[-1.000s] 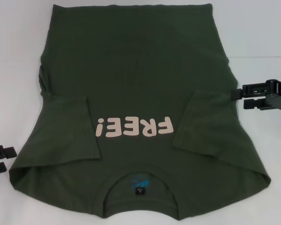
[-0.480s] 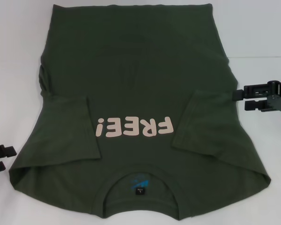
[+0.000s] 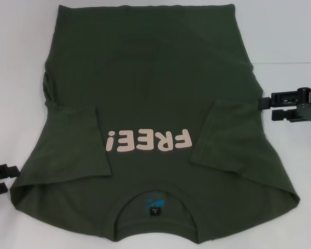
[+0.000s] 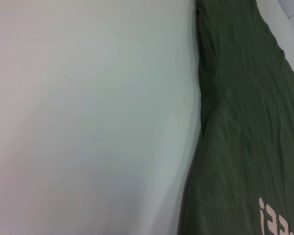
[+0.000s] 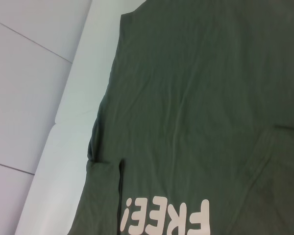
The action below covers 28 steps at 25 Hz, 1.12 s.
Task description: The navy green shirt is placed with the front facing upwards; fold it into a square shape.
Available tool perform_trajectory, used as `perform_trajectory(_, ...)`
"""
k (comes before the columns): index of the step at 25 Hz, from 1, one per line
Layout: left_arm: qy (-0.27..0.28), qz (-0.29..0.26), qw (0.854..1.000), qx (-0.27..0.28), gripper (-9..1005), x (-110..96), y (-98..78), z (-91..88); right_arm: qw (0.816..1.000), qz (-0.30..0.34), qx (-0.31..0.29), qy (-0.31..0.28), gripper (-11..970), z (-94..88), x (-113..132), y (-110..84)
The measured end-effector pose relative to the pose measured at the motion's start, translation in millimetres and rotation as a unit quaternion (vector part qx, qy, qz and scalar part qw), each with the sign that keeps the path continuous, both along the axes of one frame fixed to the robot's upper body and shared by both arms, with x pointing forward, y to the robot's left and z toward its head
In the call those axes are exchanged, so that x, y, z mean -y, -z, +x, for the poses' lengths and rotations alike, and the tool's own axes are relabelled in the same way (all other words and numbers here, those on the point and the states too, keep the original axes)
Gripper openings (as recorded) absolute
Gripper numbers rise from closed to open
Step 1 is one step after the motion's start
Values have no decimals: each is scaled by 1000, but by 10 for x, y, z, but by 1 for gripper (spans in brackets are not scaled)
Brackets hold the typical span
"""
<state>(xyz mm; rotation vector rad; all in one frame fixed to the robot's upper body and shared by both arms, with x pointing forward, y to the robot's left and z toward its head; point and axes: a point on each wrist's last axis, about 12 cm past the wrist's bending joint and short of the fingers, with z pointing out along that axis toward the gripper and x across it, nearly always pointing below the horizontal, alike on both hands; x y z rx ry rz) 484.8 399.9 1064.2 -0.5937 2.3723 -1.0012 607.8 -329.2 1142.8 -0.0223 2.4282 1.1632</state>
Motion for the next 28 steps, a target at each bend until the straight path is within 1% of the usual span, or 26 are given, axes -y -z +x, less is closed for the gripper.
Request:
perform_trajectory(10, 2, 1, 1000, -11, 642, 22, 45, 2, 1000, 0, 1, 2, 765, 2, 11, -2)
perform_trajectory(19, 15, 1, 1000, -19, 641, 85, 90, 23, 1000, 2, 1, 5, 764, -8, 27, 8)
perform_trajectory(22, 21, 3, 1000, -20, 640, 109, 90, 40, 1000, 2, 0, 7, 764, -20, 40, 19)
perform_trajectory(28, 40, -2, 999, -12, 640, 212, 77, 133, 1000, 3, -2, 8, 765, -35, 54, 33)
